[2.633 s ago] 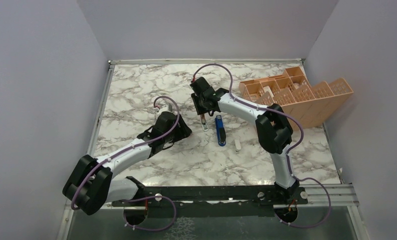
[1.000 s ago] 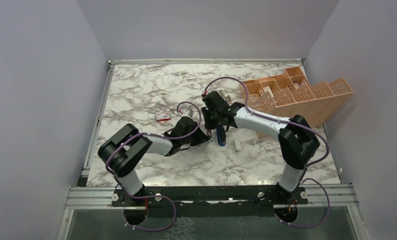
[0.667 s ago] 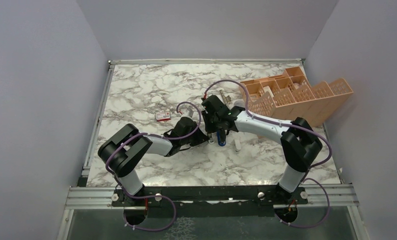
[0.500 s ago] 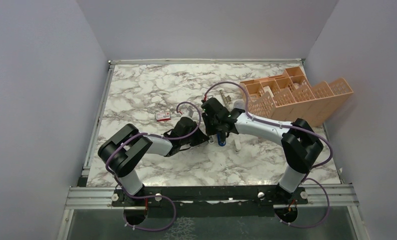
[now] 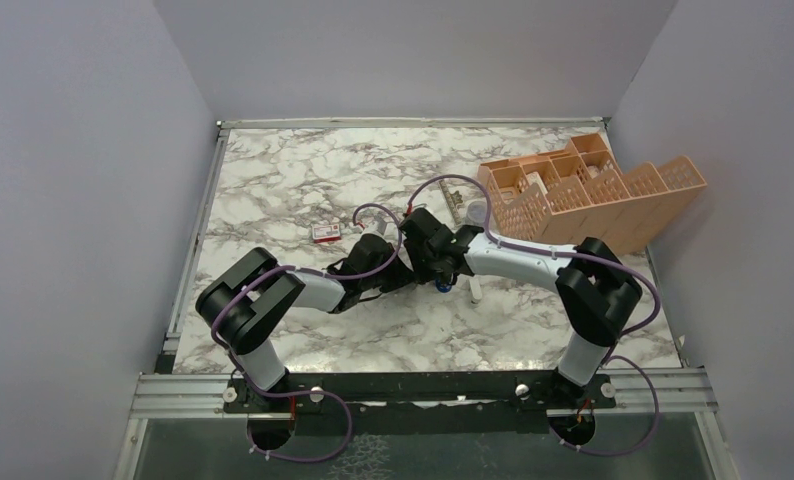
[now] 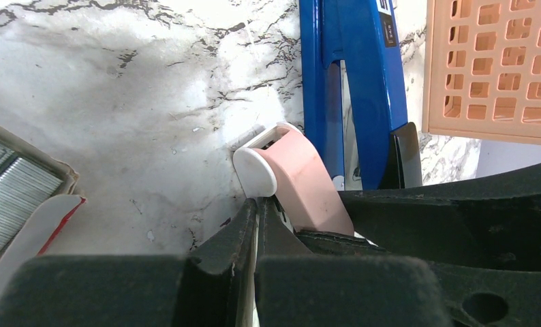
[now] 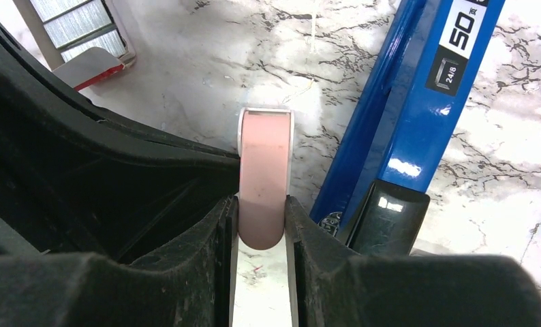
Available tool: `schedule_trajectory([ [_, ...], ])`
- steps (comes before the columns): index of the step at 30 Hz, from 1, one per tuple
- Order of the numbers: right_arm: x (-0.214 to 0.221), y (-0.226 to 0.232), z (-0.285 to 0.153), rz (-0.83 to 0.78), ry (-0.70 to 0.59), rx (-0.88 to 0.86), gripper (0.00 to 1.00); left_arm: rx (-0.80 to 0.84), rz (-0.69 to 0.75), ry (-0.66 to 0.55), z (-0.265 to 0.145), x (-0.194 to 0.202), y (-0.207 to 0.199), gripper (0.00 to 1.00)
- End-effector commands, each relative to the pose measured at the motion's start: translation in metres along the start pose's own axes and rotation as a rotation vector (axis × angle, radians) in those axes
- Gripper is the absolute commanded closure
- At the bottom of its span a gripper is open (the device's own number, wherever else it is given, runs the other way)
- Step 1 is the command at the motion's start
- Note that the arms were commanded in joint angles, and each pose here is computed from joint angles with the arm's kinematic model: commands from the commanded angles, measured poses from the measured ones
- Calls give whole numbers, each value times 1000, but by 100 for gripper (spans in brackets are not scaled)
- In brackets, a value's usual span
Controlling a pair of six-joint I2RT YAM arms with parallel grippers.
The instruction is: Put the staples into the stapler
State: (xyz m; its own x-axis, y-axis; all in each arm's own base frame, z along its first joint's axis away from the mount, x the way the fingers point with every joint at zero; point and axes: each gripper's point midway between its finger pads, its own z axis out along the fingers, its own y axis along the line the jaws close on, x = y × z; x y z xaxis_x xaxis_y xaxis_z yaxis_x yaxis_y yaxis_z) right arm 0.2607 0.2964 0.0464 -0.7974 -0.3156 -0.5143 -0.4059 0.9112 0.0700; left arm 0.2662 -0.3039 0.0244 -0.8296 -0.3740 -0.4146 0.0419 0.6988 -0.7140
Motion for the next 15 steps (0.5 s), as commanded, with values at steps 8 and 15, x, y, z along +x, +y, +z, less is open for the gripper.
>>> schedule_trajectory([
  [8,9,6,-13,34,17,5,51,-141,41,15,1,15,42,100],
  [15,-7,7,-28,65,-46,-4,50,-140,46,15,-1,16,43,99],
])
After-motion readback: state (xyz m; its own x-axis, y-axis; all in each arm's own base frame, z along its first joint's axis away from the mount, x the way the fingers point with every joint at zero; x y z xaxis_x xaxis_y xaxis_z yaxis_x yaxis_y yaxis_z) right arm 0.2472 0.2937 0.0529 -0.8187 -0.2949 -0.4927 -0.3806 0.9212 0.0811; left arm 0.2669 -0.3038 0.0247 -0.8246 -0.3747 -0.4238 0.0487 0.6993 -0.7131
